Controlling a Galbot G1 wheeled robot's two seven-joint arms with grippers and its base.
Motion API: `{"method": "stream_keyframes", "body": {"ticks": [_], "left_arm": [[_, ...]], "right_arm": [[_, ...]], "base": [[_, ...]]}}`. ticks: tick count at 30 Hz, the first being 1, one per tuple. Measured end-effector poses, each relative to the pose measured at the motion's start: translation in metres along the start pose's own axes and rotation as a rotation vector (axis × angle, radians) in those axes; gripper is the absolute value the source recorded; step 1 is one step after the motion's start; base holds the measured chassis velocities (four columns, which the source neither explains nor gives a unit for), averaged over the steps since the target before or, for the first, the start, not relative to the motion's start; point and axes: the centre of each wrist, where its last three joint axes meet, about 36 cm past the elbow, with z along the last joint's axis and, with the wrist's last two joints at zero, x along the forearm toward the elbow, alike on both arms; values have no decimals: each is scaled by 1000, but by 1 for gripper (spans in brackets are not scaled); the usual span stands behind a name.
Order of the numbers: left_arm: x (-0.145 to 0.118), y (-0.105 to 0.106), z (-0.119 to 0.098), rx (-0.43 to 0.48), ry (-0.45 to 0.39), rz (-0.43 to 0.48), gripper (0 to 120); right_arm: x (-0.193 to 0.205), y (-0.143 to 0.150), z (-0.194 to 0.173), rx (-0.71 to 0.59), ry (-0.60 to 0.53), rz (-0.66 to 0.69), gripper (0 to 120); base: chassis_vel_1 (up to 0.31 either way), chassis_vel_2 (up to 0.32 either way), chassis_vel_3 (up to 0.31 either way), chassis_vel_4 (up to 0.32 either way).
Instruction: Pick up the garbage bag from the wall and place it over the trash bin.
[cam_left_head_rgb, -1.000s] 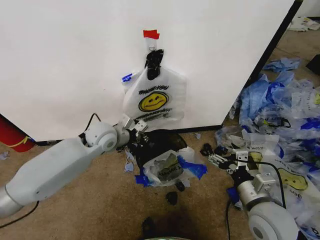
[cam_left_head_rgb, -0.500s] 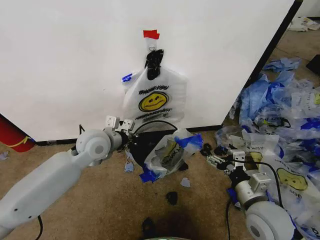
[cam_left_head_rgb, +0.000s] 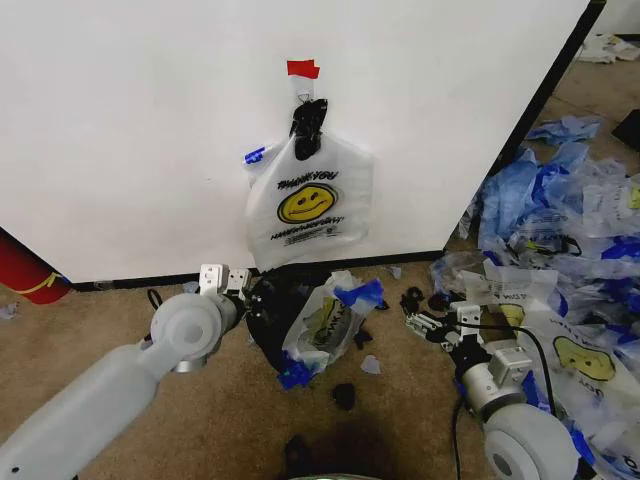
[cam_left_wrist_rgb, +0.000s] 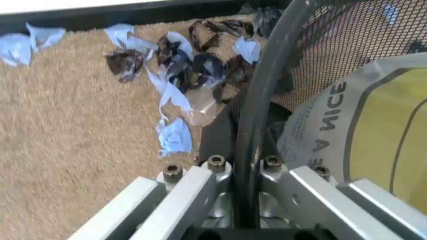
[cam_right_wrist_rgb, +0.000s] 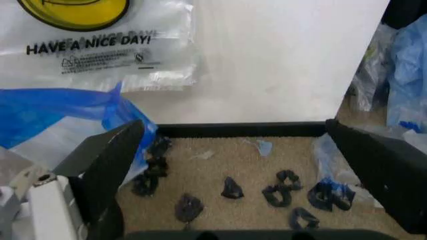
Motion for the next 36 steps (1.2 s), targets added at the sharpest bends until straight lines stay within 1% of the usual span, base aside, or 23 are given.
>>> {"method": "stream_keyframes", "body": {"ticks": [6, 10, 13, 19, 25, 29, 36], "left_arm": [[1, -5, 16, 52, 12, -26, 0], [2, -10, 26, 85, 6, -32, 0], [0, -13, 31, 91, -5, -37, 0], [-10, -18, 48, 101, -11, -38, 0], [-15, -19, 53, 104, -12, -42, 0], [-21, -14, 58, 92, -16, -44, 0], [-23, -13, 61, 85, -16, -42, 0]], "right_arm": [[1, 0, 2, 2, 1, 2, 100], [1, 2, 2, 2, 2, 1, 100], [2, 2, 3, 0, 2, 0, 100], [3, 4, 3, -1, 3, 1, 100], [3, 4, 4, -3, 3, 2, 100], [3, 5, 4, -6, 0, 0, 100], [4, 6, 2, -7, -4, -3, 100]], "base": [[0, 0, 0, 0], [0, 0, 0, 0], [0, 0, 0, 0], [0, 0, 0, 0], [0, 0, 0, 0], [0, 0, 0, 0], [0, 0, 0, 0]]}}
